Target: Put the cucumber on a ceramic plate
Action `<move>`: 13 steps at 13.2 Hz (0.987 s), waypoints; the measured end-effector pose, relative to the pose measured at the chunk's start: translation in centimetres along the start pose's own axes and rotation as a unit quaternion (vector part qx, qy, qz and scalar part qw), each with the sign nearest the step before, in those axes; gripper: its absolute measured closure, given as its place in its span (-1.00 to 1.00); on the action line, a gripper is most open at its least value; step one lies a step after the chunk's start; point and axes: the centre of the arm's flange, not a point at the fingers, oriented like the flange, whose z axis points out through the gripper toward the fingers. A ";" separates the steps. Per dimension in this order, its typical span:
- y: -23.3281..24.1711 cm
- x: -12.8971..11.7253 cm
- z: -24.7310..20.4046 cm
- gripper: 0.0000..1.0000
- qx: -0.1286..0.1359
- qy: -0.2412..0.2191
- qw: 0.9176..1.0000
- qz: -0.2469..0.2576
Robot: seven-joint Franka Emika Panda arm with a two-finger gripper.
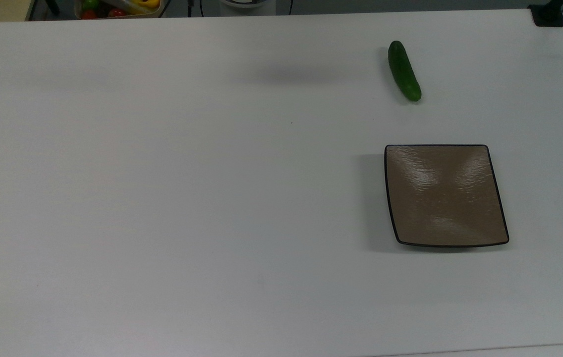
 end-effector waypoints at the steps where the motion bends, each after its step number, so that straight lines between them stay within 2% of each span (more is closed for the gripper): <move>1: 0.0 0.0 0.0 -1.00 0.000 0.000 1.000 -0.003; 13: -0.1 -0.1 0.4 -1.00 0.000 -0.004 1.000 -0.004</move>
